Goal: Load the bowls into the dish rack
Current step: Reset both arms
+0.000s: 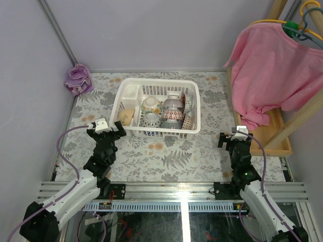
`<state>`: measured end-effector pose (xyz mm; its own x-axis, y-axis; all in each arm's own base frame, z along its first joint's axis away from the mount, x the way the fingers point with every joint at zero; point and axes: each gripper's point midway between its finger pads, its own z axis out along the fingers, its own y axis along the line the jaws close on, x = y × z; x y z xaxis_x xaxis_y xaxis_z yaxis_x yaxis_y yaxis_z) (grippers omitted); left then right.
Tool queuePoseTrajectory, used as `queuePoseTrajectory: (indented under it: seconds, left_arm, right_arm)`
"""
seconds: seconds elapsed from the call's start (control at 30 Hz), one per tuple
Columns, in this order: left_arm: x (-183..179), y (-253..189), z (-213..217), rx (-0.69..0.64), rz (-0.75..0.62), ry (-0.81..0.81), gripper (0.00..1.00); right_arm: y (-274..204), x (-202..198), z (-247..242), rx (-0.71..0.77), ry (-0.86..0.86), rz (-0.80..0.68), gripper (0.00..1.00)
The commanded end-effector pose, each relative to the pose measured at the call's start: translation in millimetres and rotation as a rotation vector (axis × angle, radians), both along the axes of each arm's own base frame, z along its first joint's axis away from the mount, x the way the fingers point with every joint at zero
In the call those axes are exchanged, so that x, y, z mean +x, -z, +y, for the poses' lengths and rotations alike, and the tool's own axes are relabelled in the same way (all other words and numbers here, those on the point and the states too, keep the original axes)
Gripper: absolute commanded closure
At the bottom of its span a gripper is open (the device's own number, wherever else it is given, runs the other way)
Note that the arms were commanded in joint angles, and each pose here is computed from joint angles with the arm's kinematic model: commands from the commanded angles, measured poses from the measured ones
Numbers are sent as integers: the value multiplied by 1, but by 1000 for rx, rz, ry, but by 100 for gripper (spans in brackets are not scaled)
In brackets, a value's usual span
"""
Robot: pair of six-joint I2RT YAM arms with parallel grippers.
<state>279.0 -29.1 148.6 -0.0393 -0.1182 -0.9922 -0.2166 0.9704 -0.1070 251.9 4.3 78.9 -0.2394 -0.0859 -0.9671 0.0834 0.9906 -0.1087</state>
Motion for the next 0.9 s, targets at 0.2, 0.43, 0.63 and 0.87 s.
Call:
queuePoseTrajectory:
  seconds: [0.2, 0.43, 0.63, 0.87]
  left_arm:
    - [-18, 33, -2, 117, 100, 93, 0]
    - [-8, 49, 22, 103, 183, -55, 0]
    - [-15, 40, 15, 77, 106, 20, 0]
    - [-13, 43, 1, 155, 157, 24, 0]
  right_arm:
    - [2, 1, 1, -2, -9, -18, 1]
    - [3, 1, 1, -3, -10, -15, 1]
    - [3, 1, 2, -2, -10, -15, 1]
    - [3, 1, 2, -2, -10, -14, 1]
